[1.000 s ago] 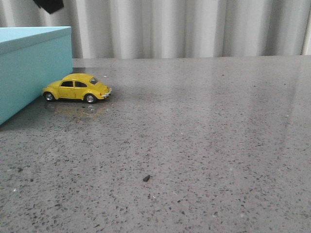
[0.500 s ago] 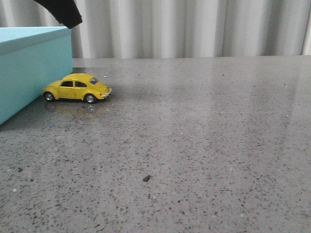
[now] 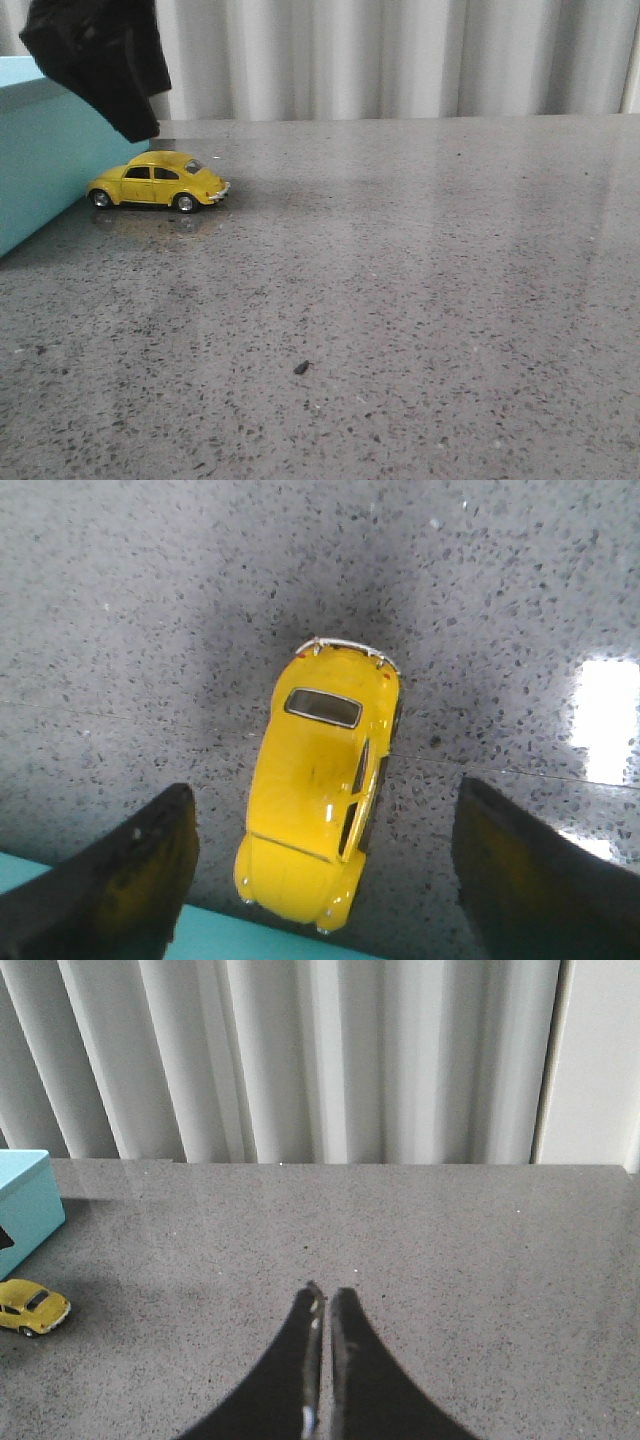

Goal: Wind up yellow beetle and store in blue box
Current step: 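Lower the left gripper and close it around the yellow car, then lift the yellow car with the left gripper and lower it into the box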

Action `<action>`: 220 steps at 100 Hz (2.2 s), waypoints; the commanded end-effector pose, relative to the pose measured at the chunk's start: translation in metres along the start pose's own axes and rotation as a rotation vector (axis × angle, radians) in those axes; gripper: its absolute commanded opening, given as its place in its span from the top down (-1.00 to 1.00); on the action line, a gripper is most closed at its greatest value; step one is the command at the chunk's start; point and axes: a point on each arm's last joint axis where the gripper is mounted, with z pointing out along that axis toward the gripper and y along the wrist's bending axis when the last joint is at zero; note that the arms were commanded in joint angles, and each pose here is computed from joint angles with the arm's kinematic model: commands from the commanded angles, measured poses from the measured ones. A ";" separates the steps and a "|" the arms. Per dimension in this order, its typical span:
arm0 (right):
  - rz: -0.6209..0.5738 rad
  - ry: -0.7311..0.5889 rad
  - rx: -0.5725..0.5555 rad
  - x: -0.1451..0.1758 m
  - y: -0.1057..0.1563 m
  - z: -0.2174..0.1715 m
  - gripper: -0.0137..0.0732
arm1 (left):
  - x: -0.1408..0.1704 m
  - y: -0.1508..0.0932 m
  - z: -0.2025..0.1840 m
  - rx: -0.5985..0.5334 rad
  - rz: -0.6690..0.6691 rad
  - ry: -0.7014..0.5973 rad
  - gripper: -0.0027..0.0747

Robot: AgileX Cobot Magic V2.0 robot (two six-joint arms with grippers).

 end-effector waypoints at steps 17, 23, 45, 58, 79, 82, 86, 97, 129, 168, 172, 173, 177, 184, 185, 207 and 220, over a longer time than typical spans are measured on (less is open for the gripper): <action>-0.021 -0.071 0.004 -0.005 -0.001 0.006 0.83 | -0.012 0.005 -0.007 -0.081 0.034 -0.040 -0.34; -0.021 -0.071 0.004 -0.005 -0.001 0.006 0.83 | -0.012 0.005 -0.007 -0.080 0.034 -0.040 -0.34; -0.021 -0.102 0.003 -0.008 0.000 0.006 0.83 | -0.010 0.006 -0.006 -0.086 0.049 -0.013 -0.34; -0.021 -0.116 0.002 -0.009 0.000 0.005 0.83 | -0.010 0.007 -0.001 -0.076 0.037 -0.012 -0.34; -0.021 -0.142 0.001 -0.012 0.000 0.005 0.83 | -0.010 0.008 0.020 -0.047 0.054 0.026 -0.34; -0.021 -0.142 0.001 -0.012 0.000 0.005 0.83 | -0.010 0.008 0.021 -0.044 0.054 0.028 -0.34; -0.021 -0.142 0.001 -0.012 0.000 0.005 0.83 | -0.010 0.008 0.023 -0.044 0.054 0.028 -0.34; -0.021 -0.139 0.001 -0.011 0.000 0.005 0.83 | -0.010 0.010 0.026 -0.053 0.055 0.027 -0.34; -0.021 -0.141 0.001 -0.012 0.000 0.005 0.83 | -0.009 0.011 0.031 -0.053 0.059 0.040 -0.34; -0.011 -0.148 -0.007 -0.012 0.001 0.004 0.83 | -0.009 0.011 0.031 -0.051 0.058 0.039 0.06; -0.011 -0.148 -0.007 -0.012 0.001 0.004 0.83 | -0.009 0.011 0.031 -0.051 0.058 0.039 0.15; -0.011 -0.148 -0.007 -0.012 0.001 0.004 0.83 | -0.009 0.011 0.031 -0.049 0.058 0.040 0.16; -0.011 -0.150 -0.007 -0.012 0.001 0.004 0.83 | -0.009 0.011 0.031 -0.047 0.058 0.041 0.24; -0.011 -0.150 -0.007 -0.012 0.001 0.004 0.83 | -0.008 0.010 0.031 -0.038 0.058 0.046 0.35; -0.011 -0.150 -0.007 -0.012 0.001 0.004 0.83 | -0.008 0.010 0.031 -0.037 0.058 0.047 0.36; -0.011 -0.150 -0.007 -0.012 0.001 0.004 0.83 | -0.007 0.007 0.030 -0.008 0.057 0.062 0.59; -0.011 -0.164 -0.008 -0.014 0.001 0.004 0.83 | -0.009 0.009 0.025 -0.009 0.058 0.061 0.64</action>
